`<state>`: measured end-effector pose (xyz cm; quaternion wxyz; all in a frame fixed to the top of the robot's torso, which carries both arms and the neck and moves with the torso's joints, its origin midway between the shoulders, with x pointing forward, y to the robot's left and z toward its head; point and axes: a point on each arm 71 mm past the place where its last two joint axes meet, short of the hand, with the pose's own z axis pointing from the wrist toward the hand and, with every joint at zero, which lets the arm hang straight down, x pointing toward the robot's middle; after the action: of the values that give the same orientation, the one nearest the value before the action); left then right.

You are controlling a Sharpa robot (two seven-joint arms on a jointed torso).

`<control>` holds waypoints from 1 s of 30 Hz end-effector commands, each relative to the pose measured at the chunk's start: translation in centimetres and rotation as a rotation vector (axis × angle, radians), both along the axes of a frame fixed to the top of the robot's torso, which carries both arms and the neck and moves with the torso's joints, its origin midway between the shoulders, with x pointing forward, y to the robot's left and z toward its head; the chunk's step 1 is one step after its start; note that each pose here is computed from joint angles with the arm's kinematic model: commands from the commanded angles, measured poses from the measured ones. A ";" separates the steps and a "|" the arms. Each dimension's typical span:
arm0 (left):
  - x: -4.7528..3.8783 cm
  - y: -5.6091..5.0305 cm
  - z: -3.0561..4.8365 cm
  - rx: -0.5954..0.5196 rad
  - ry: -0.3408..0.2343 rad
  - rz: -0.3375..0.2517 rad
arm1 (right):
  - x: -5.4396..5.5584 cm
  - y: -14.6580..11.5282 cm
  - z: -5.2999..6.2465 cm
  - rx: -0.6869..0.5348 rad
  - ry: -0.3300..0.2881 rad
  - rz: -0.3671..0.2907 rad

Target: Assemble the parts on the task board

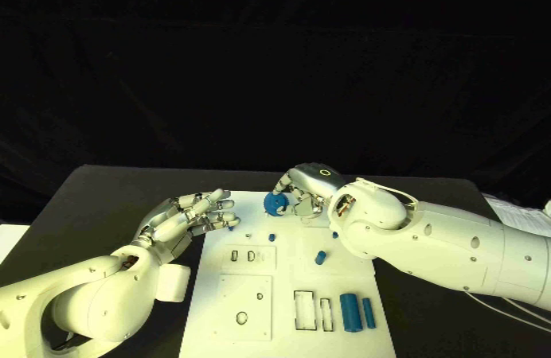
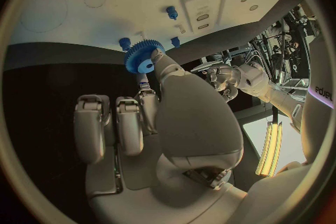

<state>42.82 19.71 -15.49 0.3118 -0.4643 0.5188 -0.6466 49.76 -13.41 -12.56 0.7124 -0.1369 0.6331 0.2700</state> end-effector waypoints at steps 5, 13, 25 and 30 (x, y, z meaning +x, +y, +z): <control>-0.03 -0.3 0.14 -0.015 -0.006 -0.022 | 0.5 1.4 -1.0 -0.038 -0.015 0.004; -0.02 -0.4 0.14 -0.015 -0.006 -0.023 | 1.2 2.2 -2.0 -0.066 0.012 0.004; -0.03 -0.4 0.14 -0.016 -0.006 -0.025 | 1.7 2.3 -2.7 -0.108 0.046 -0.012; -0.04 -0.4 0.15 -0.016 -0.006 -0.024 | 1.8 2.2 -2.8 -0.114 0.051 -0.019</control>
<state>42.84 19.54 -15.50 0.3094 -0.4635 0.5196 -0.6477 51.59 -11.27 -15.09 0.6964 -0.1548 0.6578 0.2415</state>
